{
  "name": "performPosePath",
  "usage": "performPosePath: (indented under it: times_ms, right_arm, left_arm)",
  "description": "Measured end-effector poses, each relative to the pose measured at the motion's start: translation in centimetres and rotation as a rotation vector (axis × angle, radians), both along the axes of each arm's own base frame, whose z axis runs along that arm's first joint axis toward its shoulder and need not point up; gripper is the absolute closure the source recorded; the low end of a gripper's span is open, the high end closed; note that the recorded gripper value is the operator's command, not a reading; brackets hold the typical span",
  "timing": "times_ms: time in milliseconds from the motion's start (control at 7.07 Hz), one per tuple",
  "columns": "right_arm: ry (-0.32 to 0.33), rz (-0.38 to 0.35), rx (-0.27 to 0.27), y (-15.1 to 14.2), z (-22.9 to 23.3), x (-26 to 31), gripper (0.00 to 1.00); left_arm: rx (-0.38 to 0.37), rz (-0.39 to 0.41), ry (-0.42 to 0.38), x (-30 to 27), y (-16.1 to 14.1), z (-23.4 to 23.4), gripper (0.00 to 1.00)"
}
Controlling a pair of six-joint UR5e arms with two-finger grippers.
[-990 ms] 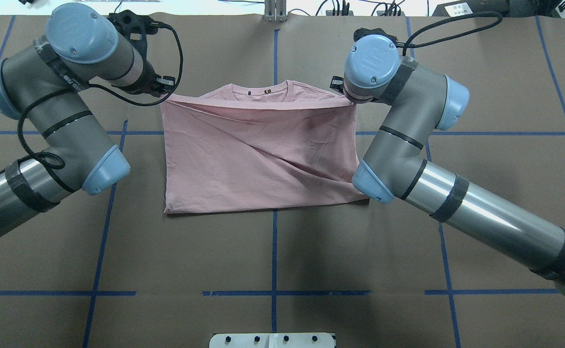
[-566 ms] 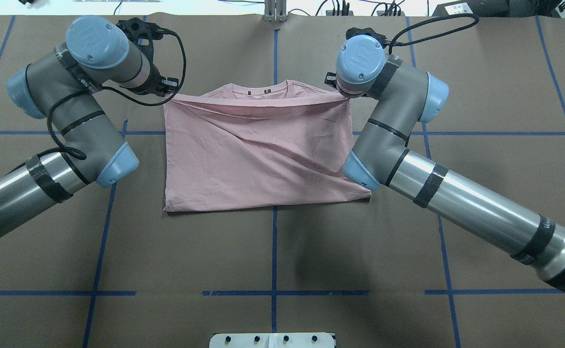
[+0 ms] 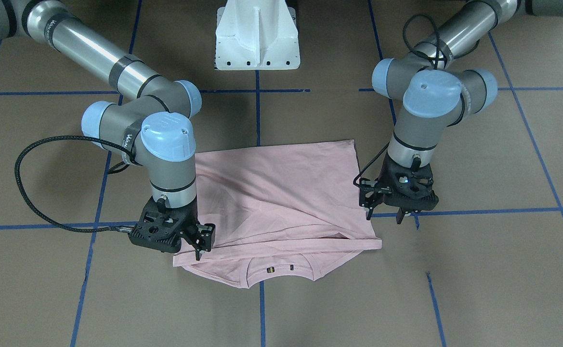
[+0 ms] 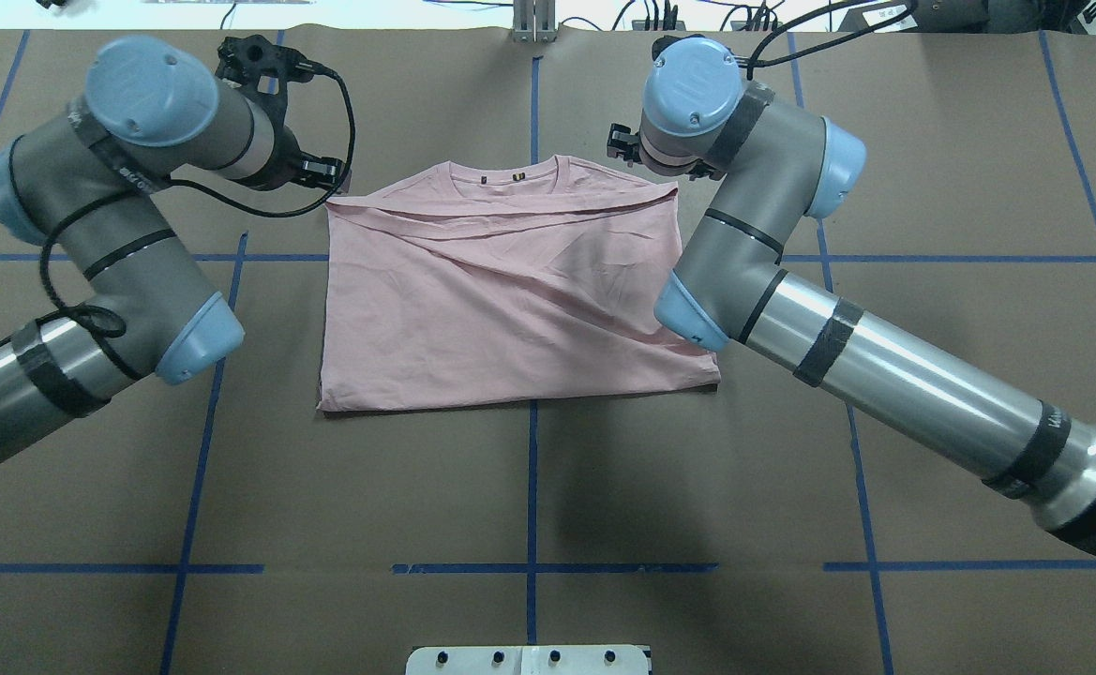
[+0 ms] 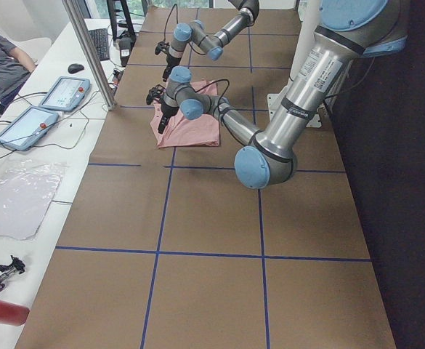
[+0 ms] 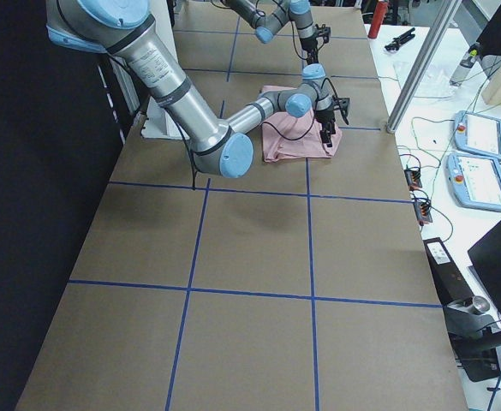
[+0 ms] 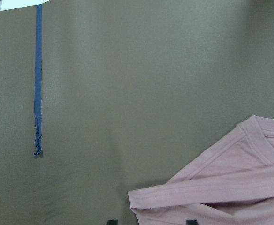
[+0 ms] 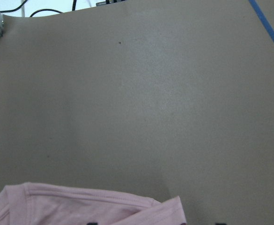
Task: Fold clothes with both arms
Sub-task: 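Lower the left gripper to the folded shirt's side nearest it while the right arm waits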
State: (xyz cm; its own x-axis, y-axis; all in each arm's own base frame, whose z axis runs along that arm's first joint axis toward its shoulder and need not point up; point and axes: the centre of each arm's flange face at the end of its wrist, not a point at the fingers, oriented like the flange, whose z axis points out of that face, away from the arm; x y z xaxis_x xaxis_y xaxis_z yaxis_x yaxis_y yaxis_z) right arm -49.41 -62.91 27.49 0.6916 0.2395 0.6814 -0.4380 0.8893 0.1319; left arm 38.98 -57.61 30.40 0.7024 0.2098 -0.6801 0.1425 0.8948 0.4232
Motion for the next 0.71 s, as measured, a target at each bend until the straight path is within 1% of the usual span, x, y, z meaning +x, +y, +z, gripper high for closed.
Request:
performPosePath:
  times_ms: [141,283,424,566,707]
  right_arm:
    - [-0.016,-0.048,0.015,1.1,0.9,2.1,0.0]
    - [-0.029,-0.072,0.032,2.5,1.6,4.1,0.0]
    - [-0.034,-0.081,0.04,3.5,1.9,5.3,0.0]
    - [-0.035,-0.084,0.041,4.0,1.8,5.8,0.0]
    - [-0.038,-0.086,0.042,4.2,1.6,6.1,0.0]
  left_arm:
    - [0.007,0.022,0.034,-1.3,3.2,0.0,0.0]
    - [-0.026,0.041,0.07,-1.5,7.2,0.8,0.12]
    - [-0.082,0.039,0.098,-0.3,10.8,1.5,0.45]
    - [-0.136,0.014,0.107,2.2,13.8,2.3,0.51]
    - [-0.18,-0.009,0.104,5.1,16.1,3.2,0.5]
